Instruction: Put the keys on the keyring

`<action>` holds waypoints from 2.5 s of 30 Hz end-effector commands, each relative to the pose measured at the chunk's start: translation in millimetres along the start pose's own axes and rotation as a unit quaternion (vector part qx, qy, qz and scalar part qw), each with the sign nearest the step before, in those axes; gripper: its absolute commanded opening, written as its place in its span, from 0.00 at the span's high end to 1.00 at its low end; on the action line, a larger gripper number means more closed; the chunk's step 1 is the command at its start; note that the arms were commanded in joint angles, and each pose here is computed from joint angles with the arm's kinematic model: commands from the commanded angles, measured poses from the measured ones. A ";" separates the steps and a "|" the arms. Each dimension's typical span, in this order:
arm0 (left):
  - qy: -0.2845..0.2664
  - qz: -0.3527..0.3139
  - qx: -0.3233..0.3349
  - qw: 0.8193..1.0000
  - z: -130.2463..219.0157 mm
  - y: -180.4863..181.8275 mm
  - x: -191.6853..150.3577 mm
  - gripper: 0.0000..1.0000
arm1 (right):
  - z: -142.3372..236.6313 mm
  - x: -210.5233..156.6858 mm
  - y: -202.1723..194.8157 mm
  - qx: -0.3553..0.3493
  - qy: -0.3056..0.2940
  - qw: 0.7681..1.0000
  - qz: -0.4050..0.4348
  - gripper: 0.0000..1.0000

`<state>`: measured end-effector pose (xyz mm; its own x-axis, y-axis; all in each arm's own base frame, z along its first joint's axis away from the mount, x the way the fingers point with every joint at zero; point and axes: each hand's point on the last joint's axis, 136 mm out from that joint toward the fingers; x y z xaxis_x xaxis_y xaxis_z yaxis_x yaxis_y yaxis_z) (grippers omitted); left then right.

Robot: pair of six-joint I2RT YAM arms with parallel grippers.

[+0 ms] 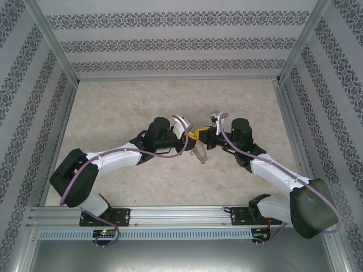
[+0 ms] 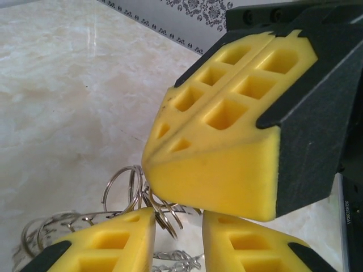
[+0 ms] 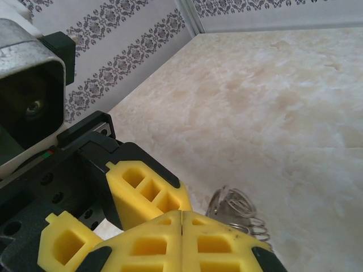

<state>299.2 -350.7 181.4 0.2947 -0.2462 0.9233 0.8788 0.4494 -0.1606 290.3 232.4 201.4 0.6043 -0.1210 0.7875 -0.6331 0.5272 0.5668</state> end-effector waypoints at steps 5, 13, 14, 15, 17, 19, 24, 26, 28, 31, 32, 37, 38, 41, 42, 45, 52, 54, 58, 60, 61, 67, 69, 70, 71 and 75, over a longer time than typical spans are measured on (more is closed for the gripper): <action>-0.024 -0.004 0.012 1.000 -5.7 1.9 11.1 0.77 | 1.6 8.0 5.2 0.011 -0.018 1.000 0.008 1.00; -0.022 -0.009 0.012 1.000 -10.3 3.6 10.8 0.89 | 1.2 7.4 4.8 0.012 -0.018 1.000 0.007 1.00; -0.022 -0.009 0.010 1.000 -10.6 3.0 11.4 0.92 | 1.4 7.8 5.0 0.012 -0.019 1.000 0.007 1.00; -0.023 -0.010 0.010 1.000 -10.7 3.3 11.7 0.96 | 1.2 7.6 5.1 0.012 -0.018 1.000 0.007 1.00; -0.022 -0.012 0.009 1.000 -10.7 3.1 11.3 1.00 | 1.3 8.5 4.9 0.011 -0.020 1.000 0.007 1.00; -0.022 -0.014 0.008 1.000 -10.1 2.1 12.4 1.00 | 1.4 7.8 4.3 0.010 -0.018 1.000 0.007 1.00; -0.022 -0.024 0.009 0.999 -8.0 1.2 13.5 1.00 | 4.0 7.6 -1.0 0.002 -0.020 1.000 0.004 1.00; -0.024 -0.030 0.011 0.999 -5.8 1.1 14.7 1.00 | 5.9 8.3 -3.3 -0.002 -0.021 1.000 0.003 1.00; -0.026 -0.037 0.014 0.999 -3.0 1.8 15.8 1.00 | 9.0 7.6 -6.9 -0.007 -0.022 1.000 -0.001 1.00; -0.028 -0.046 0.017 0.998 0.1 2.2 17.9 1.00 | 13.5 7.0 -11.4 -0.014 -0.026 1.000 -0.006 1.00; -0.028 -0.048 0.016 0.998 0.4 1.9 18.0 1.00 | 14.7 7.1 -12.0 -0.014 -0.027 1.000 -0.007 1.00; -0.027 -0.052 0.006 0.998 -0.7 -1.1 20.4 1.00 | 16.5 4.9 -11.0 -0.008 -0.024 1.000 -0.012 1.00; -0.027 -0.051 0.004 0.998 -1.0 -1.4 20.5 1.00 | 16.6 4.6 -11.0 -0.007 -0.023 1.000 -0.015 1.00; -0.025 -0.051 0.001 0.998 -2.2 -1.7 20.2 1.00 | 18.4 7.2 -11.5 -0.009 -0.030 0.999 -0.025 0.60; -0.026 -0.052 0.001 0.998 -1.9 -1.9 21.8 1.00 | 19.7 7.1 -12.2 -0.012 -0.033 0.999 -0.027 0.54; -0.026 -0.053 -0.001 0.998 -2.3 -2.6 21.5 1.00 | 26.6 11.4 -13.6 -0.021 -0.047 0.998 -0.031 0.46; -0.018 -0.061 -0.010 0.998 -2.2 -5.0 21.9 1.00 | 35.2 9.2 -8.7 -0.012 -0.052 0.998 -0.042 0.40; -0.016 -0.065 -0.015 0.998 -1.7 -6.7 23.0 1.00 | 34.2 5.1 -6.9 -0.003 -0.045 0.998 -0.044 0.39; -0.012 -0.069 -0.025 0.997 -0.7 -10.2 25.3 1.00 | 30.4 -2.1 -9.3 0.001 -0.032 0.998 -0.047 0.38; -0.013 -0.070 -0.027 0.997 -0.3 -11.0 26.7 1.00 | 27.6 -5.0 -10.9 0.003 -0.026 0.998 -0.051 0.38; -0.013 -0.071 -0.029 0.997 0.0 -11.9 27.5 1.00 | 25.7 -5.9 -11.8 0.004 -0.023 0.998 -0.053 0.38; -0.011 -0.074 -0.033 0.997 1.5 -13.3 28.8 1.00 | 18.3 -12.0 -17.1 0.004 -0.011 0.998 -0.055 0.64; -0.013 -0.075 -0.031 0.997 2.8 -12.3 30.1 1.00 | 19.7 -12.3 -19.3 -0.001 -0.013 0.998 -0.056 0.80; -0.012 -0.075 -0.031 0.997 3.8 -11.9 29.9 1.00 | 20.8 -11.6 -19.6 -0.001 -0.015 0.998 -0.056 0.87; -0.012 -0.075 -0.030 0.997 4.4 -11.4 30.4 1.00 | 21.7 -12.2 -20.2 -0.003 -0.015 0.998 -0.056 0.93; -0.016 -0.077 -0.028 0.996 7.9 -10.7 32.2 1.00 | 25.6 -8.4 -19.3 -0.005 -0.021 0.998 -0.054 1.00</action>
<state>302.7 -352.1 180.0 0.2277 -0.3234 0.9185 0.9100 0.4063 -0.0825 281.2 208.1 183.8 0.6812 -0.1909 0.7067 -0.5518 0.5004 0.6671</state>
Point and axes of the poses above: each hand's point on the last joint's axis, 136 mm out from that joint toward the fingers, its own z axis back along the fingers, its own y axis along the line the jaws close on, x = y × z, and after that the axes turned 7 degrees about -z, right-handed
